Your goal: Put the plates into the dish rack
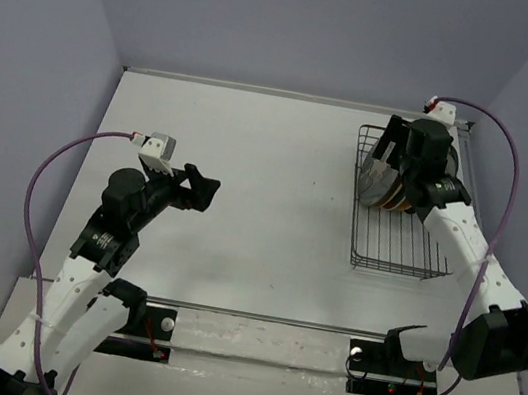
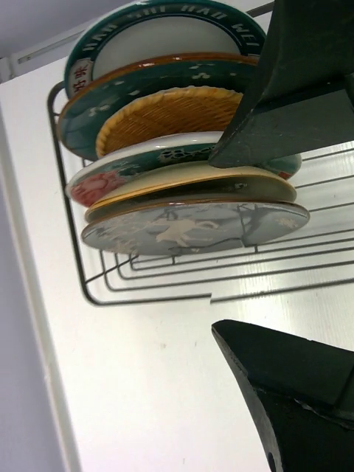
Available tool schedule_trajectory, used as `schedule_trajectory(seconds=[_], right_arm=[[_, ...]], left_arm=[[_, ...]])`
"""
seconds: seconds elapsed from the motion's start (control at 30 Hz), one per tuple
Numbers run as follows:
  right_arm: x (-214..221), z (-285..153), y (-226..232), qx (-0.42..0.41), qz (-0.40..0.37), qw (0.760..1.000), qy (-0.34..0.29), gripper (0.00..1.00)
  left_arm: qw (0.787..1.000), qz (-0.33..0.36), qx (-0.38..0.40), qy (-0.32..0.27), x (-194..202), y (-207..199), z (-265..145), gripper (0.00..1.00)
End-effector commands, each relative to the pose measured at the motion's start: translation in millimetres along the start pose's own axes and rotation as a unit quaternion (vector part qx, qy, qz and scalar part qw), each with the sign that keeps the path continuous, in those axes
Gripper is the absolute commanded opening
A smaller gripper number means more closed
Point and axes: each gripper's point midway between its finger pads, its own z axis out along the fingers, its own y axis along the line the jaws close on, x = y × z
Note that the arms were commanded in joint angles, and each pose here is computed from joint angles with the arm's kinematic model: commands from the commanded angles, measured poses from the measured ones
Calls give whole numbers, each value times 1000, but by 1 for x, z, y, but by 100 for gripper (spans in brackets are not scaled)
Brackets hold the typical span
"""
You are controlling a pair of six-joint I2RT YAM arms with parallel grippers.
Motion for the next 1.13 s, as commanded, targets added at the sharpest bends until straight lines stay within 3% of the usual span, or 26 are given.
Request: schedule_trajectory(seconds=[0.0, 0.17, 0.2, 0.43, 0.5, 0.53, 0.6, 0.63, 0.8, 1.1], right_arm=[[-58, -39, 12, -64, 46, 994, -77, 90], [-67, -85, 31, -164, 85, 978, -93, 91], [-78, -105, 32, -190, 94, 970, -118, 100], [-45, -168, 63, -361, 97, 921, -108, 100], [-41, -206, 80, -455, 93, 878, -120, 100], [-18, -219, 87, -500, 99, 856, -92, 100], [-14, -235, 91, -540, 102, 829, -105, 100], [2, -234, 92, -549, 108, 825, -84, 100], [21, -237, 82, -543, 105, 828, -98, 100], [16, -245, 70, -522, 110, 837, -120, 100]], left_arm=[[1000, 8, -3, -25, -14, 0, 0, 99], [999, 7, -18, -41, -22, 6, -2, 99], [999, 9, -18, -48, -24, 5, -4, 99], [995, 5, -17, -98, -45, 3, -13, 99], [994, 7, -14, -111, -50, 2, -16, 99], [993, 9, -13, -121, -53, 2, -19, 99], [990, 14, -7, -137, -59, -1, -23, 99], [989, 17, -2, -148, -62, -3, -28, 99], [981, 29, 17, -191, -75, -11, -42, 99], [976, 37, 30, -212, -83, -16, -54, 99]])
